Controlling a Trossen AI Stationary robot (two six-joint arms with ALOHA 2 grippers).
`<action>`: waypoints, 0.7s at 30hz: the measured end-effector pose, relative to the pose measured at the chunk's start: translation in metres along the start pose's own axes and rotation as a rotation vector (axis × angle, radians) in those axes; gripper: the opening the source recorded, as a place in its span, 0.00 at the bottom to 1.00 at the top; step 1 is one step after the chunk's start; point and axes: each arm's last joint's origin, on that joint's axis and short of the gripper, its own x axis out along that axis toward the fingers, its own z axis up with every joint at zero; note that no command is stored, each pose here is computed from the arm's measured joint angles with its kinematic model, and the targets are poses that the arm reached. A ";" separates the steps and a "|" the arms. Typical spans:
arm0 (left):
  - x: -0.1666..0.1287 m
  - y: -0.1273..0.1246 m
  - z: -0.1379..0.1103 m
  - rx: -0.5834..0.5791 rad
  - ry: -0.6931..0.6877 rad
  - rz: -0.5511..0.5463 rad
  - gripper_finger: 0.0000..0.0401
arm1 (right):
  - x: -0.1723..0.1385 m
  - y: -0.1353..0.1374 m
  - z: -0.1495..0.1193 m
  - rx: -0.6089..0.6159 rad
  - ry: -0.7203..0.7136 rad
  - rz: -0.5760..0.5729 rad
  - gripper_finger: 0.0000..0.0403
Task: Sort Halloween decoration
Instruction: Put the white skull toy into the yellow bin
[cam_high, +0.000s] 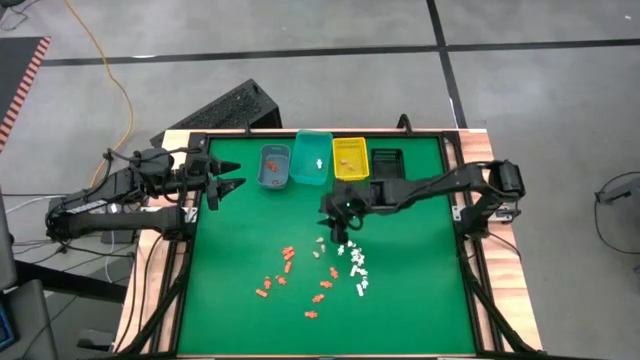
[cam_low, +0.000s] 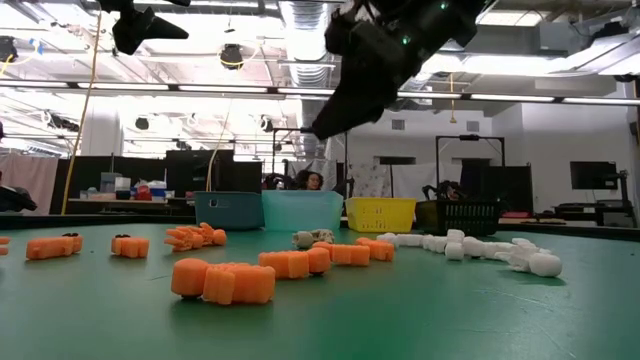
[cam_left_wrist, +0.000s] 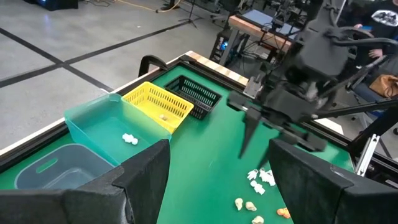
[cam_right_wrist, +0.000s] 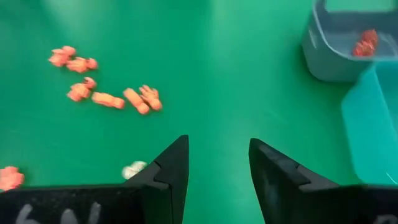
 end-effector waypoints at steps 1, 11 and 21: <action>0.000 0.000 0.000 0.000 0.000 0.000 0.65 | 0.000 0.003 0.000 -0.006 -0.002 0.007 0.40; 0.000 0.000 0.000 0.000 0.001 0.000 0.65 | 0.030 0.023 -0.015 -0.039 0.044 0.041 0.40; 0.000 0.001 -0.002 -0.010 0.025 0.003 0.65 | 0.059 0.030 -0.036 -0.043 0.118 0.052 0.40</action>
